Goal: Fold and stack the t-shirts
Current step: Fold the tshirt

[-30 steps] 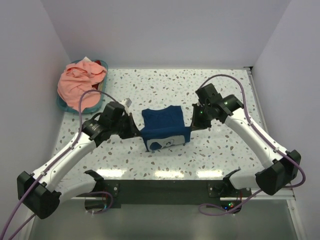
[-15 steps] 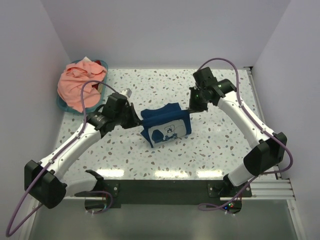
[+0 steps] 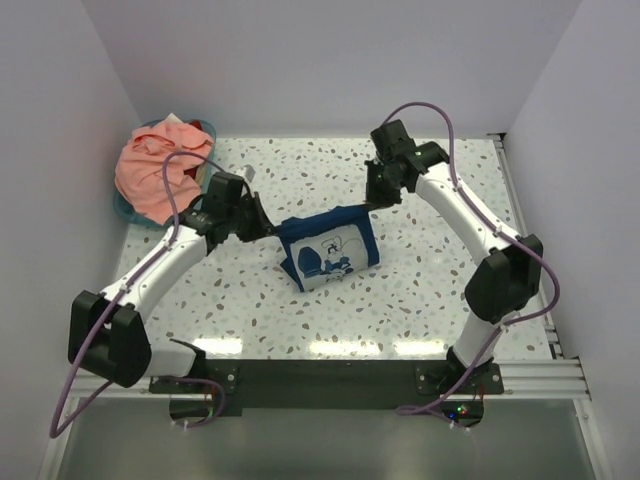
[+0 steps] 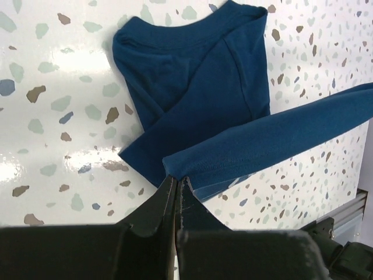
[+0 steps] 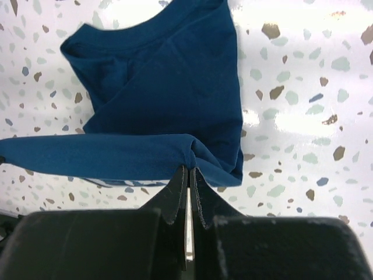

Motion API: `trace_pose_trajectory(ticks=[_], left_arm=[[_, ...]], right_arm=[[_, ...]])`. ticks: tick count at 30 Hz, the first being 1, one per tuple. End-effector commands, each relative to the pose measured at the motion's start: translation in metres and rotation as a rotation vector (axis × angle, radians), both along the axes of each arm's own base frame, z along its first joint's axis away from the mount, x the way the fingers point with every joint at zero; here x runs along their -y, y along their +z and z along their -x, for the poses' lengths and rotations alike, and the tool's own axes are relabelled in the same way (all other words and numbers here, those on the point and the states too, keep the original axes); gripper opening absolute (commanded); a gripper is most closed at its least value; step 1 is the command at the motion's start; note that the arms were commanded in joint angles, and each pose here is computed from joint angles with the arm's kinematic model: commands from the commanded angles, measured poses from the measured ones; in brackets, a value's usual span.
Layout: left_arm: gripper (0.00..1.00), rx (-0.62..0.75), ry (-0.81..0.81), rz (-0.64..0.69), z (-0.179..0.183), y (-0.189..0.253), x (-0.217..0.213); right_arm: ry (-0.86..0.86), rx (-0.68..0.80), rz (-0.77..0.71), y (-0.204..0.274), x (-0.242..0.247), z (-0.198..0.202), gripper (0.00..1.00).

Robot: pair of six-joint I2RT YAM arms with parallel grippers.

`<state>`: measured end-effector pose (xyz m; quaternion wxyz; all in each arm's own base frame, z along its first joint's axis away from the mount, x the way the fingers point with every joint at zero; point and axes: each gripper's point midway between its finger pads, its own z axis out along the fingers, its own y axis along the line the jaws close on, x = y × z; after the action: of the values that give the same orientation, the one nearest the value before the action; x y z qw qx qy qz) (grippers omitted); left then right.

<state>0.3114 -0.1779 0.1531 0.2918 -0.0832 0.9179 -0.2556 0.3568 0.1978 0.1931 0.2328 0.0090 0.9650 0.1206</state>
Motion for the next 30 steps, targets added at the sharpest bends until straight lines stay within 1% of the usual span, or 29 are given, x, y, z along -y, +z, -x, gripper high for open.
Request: trace_pose_trajectory(ticks=[1, 7, 11, 12, 17, 22, 23, 24, 25, 26, 27, 28, 29, 30], left_arm=[[0.00, 0.096, -0.011, -0.001, -0.032, 0.017, -0.004], [0.00, 0.067, -0.024, -0.023, -0.055, -0.003, -0.002], [0.00, 0.073, -0.007, -0.070, -0.071, -0.014, -0.009], [0.00, 0.065, -0.006, -0.074, -0.074, -0.018, -0.010], [0.00, 0.023, -0.028, -0.083, -0.088, -0.038, -0.005], [0.00, -0.006, 0.026, -0.128, -0.099, -0.049, -0.016], [0.07, -0.005, 0.040, -0.135, -0.102, -0.049, -0.019], [0.20, -0.004, 0.047, -0.140, -0.103, -0.049, -0.021], [0.41, 0.006, 0.055, -0.140, -0.107, -0.046, -0.021], [0.49, 0.018, 0.066, -0.145, -0.110, -0.043, -0.022], [0.59, 0.040, 0.072, -0.137, -0.114, -0.035, -0.022], [0.62, 0.051, 0.075, -0.137, -0.115, -0.032, -0.022], [0.63, 0.058, 0.072, -0.133, -0.115, -0.030, -0.021], [0.64, 0.063, 0.068, -0.125, -0.115, -0.029, -0.020]], right_arm=[[-0.025, 0.101, 0.051, 0.012, 0.009, -0.035, 0.00], [-0.027, 0.101, 0.072, 0.002, 0.006, -0.058, 0.00], [-0.027, 0.087, 0.086, -0.011, 0.003, -0.070, 0.00], [-0.025, 0.072, 0.094, -0.019, 0.003, -0.073, 0.00], [-0.024, 0.062, 0.112, -0.030, 0.002, -0.088, 0.00], [-0.013, 0.038, 0.130, -0.047, -0.001, -0.100, 0.01], [-0.013, 0.033, 0.132, -0.050, -0.001, -0.102, 0.06], [-0.010, 0.025, 0.129, -0.052, -0.001, -0.103, 0.18], [0.002, 0.025, 0.122, -0.052, -0.004, -0.106, 0.39], [0.013, 0.029, 0.110, -0.051, -0.006, -0.107, 0.51], [0.042, 0.025, 0.075, -0.048, -0.011, -0.106, 0.60], [0.049, 0.038, 0.064, -0.045, -0.012, -0.109, 0.68], [0.056, 0.033, 0.037, -0.044, -0.011, -0.110, 0.81], [0.068, 0.028, 0.010, -0.042, -0.012, -0.109, 0.85]])
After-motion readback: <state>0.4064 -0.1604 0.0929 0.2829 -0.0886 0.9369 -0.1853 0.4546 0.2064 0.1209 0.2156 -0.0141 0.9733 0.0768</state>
